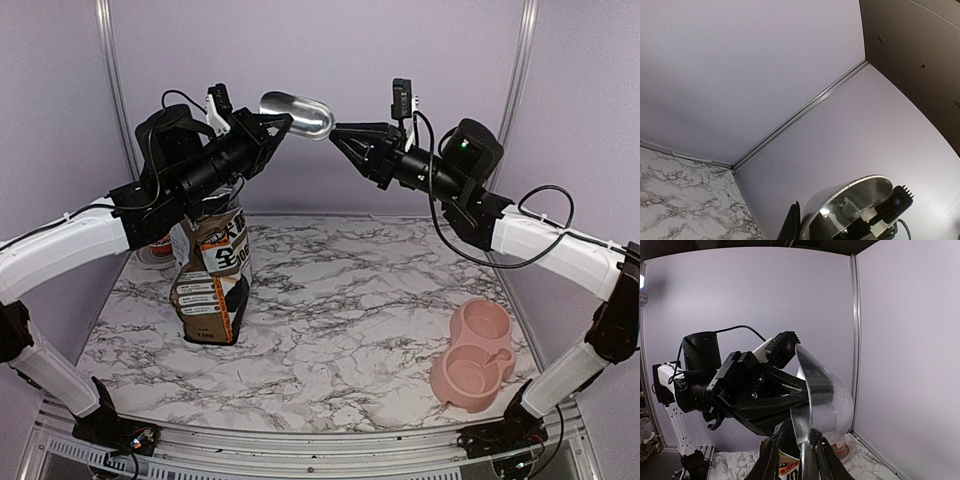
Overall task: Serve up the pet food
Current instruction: Pass from the left arm to the right, then adjust the pet food bag at the center of the board, then move the pet food bowl to the center of the board.
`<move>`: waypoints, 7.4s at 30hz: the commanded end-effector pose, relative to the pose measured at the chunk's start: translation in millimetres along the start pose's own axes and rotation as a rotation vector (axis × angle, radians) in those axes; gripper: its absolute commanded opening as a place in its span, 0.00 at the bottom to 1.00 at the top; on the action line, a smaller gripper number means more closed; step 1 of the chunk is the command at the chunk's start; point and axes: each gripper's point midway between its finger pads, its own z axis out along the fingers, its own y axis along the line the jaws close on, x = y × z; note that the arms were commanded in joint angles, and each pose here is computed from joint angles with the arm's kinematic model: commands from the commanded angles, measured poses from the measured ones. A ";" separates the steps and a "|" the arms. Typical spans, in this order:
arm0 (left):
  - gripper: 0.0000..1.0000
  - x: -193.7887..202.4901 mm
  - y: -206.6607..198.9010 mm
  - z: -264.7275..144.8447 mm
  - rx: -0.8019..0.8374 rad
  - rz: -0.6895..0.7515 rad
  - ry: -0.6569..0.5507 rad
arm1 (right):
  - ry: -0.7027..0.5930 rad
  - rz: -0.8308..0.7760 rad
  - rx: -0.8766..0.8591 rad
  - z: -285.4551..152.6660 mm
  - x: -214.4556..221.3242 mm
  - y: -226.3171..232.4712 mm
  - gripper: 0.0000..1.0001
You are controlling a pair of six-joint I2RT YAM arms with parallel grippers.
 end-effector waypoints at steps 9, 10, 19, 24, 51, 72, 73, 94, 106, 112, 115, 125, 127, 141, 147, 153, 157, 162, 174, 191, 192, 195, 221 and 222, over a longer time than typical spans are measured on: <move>0.00 -12.3 -9.7 -6.2 0.026 0.017 -0.043 | -0.052 -0.026 -0.058 -4.0 -26.0 16.6 0.12; 0.00 -12.0 -9.5 -6.1 0.025 0.018 -0.043 | -0.051 -0.026 -0.056 -4.1 -25.4 16.0 0.11; 0.00 -11.4 -1.8 -6.6 0.002 0.035 -0.052 | -0.020 -0.022 -0.050 -4.0 -18.6 14.6 0.00; 0.19 -9.3 0.2 -7.0 -0.003 0.062 -0.046 | -0.006 -0.030 0.003 -6.4 -15.6 7.2 0.00; 0.47 -55.7 67.0 -88.1 -0.559 0.686 0.070 | 0.109 -0.029 0.259 -52.0 -1.7 -46.5 0.00; 0.66 -105.1 179.7 -152.9 -0.979 0.840 0.485 | 0.228 0.000 0.290 -55.4 18.5 -52.1 0.00; 0.69 -103.7 186.0 -152.3 -0.981 0.845 0.512 | 0.231 0.001 0.289 -55.4 19.3 -52.1 0.00; 0.45 -80.0 260.5 -126.5 -0.906 0.829 0.746 | 0.288 0.008 0.293 -60.1 42.8 -62.4 0.00; 0.04 -130.5 269.7 -107.0 -1.128 0.629 0.433 | 0.303 0.024 0.306 -59.0 53.5 -74.3 0.00; 0.13 -136.3 272.9 -96.7 -1.144 0.555 0.375 | 0.312 0.026 0.312 -57.3 57.6 -78.5 0.00; 0.24 -130.5 270.0 -96.9 -1.115 0.529 0.388 | 0.316 0.021 0.320 -59.0 57.8 -80.4 0.00; 0.58 -117.6 243.6 -121.6 -1.049 0.538 0.456 | 0.318 0.020 0.318 -57.9 59.5 -82.5 0.00; 0.59 -115.4 241.1 -128.2 -1.052 0.532 0.466 | 0.318 0.019 0.319 -58.5 59.5 -82.6 0.00; 0.49 -84.2 258.1 -151.0 -1.075 0.471 0.543 | 0.453 0.090 0.665 -115.4 74.5 -106.9 0.00; 0.32 -77.7 256.5 -143.0 -1.025 0.465 0.523 | 0.664 0.223 0.986 -195.4 109.5 -104.5 0.00; 0.07 -74.6 254.0 -139.9 -0.986 0.464 0.505 | 0.790 0.327 1.174 -254.5 116.0 -79.6 0.00; 0.00 -77.4 248.9 -138.0 -0.965 0.467 0.478 | 0.907 0.382 1.321 -294.9 122.9 -64.7 0.00; 0.00 -78.3 242.0 -137.1 -0.935 0.467 0.457 | 1.008 0.414 1.530 -342.4 135.9 -53.3 0.00; 0.00 -75.8 235.4 -146.3 -0.917 0.478 0.452 | 1.118 0.417 1.771 -395.4 173.6 -42.8 0.00; 0.00 -76.4 234.4 -154.4 -0.928 0.484 0.438 | 1.158 0.501 1.518 -360.4 238.9 -53.8 0.00; 0.00 -76.6 234.5 -154.9 -0.930 0.485 0.437 | 1.137 0.517 1.477 -351.0 241.0 -55.9 0.00; 0.00 -75.7 235.7 -156.6 -0.934 0.487 0.440 | 1.081 0.558 1.390 -325.7 244.7 -63.0 0.00; 0.00 -77.3 234.6 -161.4 -0.940 0.518 0.444 | 0.899 0.613 1.234 -159.7 311.6 -192.9 0.00; 0.00 -78.3 233.3 -161.8 -0.940 0.519 0.440 | 0.895 0.611 1.245 -164.3 310.0 -198.2 0.00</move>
